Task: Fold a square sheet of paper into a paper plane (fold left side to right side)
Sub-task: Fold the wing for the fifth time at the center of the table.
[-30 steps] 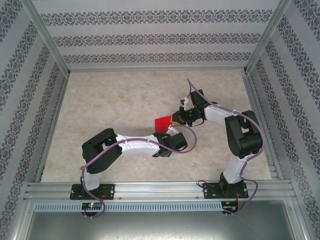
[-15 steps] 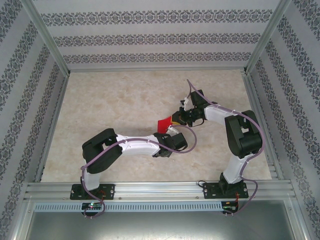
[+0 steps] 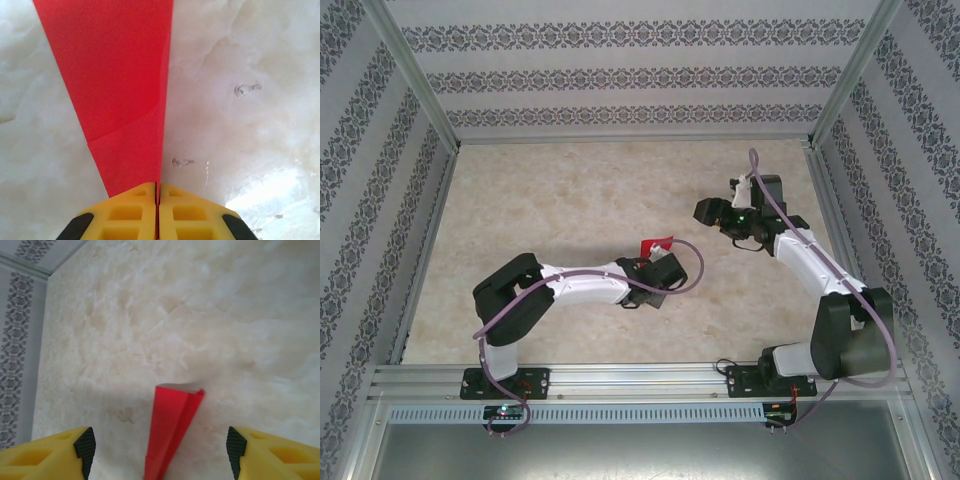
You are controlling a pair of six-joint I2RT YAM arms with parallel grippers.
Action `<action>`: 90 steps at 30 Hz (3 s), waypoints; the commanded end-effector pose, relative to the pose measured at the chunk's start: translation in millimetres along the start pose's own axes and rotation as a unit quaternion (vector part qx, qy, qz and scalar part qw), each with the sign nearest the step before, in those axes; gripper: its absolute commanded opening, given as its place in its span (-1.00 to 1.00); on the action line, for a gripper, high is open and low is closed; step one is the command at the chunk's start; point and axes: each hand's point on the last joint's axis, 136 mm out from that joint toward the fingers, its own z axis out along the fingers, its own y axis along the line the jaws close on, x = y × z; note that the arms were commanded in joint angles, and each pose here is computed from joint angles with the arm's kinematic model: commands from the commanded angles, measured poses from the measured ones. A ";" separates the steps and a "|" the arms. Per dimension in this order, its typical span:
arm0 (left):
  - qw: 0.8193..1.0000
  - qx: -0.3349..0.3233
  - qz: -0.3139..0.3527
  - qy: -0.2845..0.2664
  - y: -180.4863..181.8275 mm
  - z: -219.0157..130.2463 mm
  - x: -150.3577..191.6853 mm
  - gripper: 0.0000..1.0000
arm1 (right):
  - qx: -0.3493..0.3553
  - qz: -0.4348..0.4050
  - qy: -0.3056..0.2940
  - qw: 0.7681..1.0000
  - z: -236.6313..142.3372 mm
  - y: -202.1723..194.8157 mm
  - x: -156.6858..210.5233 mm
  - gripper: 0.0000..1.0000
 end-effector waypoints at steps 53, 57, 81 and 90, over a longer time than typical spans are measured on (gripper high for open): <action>0.868 0.375 -0.317 -0.065 -5.4 17.7 -55.3 -1.00 | -0.018 0.030 0.096 0.995 106.1 -13.3 83.7 0.01; 0.867 0.376 -0.321 -0.063 -5.6 20.8 -54.1 -1.00 | -0.004 0.038 0.106 0.994 111.0 -19.9 87.4 -0.02; 0.867 0.373 -0.322 -0.069 1.1 16.3 -52.0 -0.37 | 0.075 0.059 0.175 0.980 126.0 -49.6 113.4 -0.08; 0.857 0.357 -0.361 -0.086 38.4 8.9 -54.7 -0.03 | 0.072 0.055 0.174 0.981 126.1 -46.8 111.5 -0.08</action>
